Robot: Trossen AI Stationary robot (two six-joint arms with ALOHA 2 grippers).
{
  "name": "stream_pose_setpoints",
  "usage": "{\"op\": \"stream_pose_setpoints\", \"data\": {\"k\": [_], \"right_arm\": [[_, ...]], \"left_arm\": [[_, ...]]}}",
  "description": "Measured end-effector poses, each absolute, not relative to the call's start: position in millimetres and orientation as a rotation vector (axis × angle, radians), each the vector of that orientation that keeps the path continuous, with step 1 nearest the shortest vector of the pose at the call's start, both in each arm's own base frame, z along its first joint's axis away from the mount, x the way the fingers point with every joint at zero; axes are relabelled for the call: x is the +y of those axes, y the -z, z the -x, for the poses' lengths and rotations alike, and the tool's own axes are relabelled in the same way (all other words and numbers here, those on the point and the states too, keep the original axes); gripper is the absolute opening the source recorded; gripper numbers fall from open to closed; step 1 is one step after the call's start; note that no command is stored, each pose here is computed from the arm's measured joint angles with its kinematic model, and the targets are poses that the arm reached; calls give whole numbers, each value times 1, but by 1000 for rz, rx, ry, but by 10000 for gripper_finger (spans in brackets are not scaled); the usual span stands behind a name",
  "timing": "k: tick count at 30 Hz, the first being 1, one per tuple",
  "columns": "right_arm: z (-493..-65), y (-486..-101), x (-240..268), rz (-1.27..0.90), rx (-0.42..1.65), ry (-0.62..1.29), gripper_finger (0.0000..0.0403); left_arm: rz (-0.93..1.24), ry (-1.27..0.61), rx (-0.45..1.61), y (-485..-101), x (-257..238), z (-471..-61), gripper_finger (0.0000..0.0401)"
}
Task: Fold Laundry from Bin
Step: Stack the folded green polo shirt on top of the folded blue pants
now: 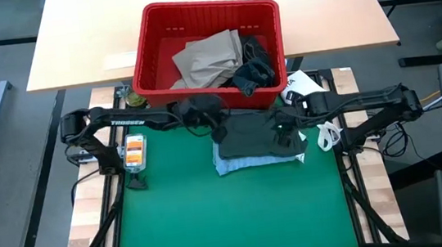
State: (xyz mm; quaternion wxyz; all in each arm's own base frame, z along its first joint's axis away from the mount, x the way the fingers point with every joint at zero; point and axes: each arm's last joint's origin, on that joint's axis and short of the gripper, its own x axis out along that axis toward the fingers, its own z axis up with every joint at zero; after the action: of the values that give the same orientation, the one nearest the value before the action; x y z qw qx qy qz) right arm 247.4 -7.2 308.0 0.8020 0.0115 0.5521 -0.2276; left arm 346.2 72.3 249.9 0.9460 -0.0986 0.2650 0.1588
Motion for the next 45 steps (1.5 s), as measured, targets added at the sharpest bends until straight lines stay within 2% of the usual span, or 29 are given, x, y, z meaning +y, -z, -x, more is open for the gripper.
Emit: {"op": "stream_pose_setpoints", "data": {"k": [8,17,32,37,45], "right_arm": [[-247,-301,21,28,1190,385,127],[-231,-260,51,99,1212,489,127],[-208,-182,63,53,1262,434,127],[-207,-177,63,28,1267,409,127],[-207,-177,64,19,1267,402,127]], "left_arm": [[173,-191,594,-243,30,-353,2],[92,-231,644,-234,-5,-354,2],[46,-222,910,-140,-24,-376,2],[45,-221,917,-137,-25,-377,2],[55,-210,868,-155,-26,-373,2]]}}
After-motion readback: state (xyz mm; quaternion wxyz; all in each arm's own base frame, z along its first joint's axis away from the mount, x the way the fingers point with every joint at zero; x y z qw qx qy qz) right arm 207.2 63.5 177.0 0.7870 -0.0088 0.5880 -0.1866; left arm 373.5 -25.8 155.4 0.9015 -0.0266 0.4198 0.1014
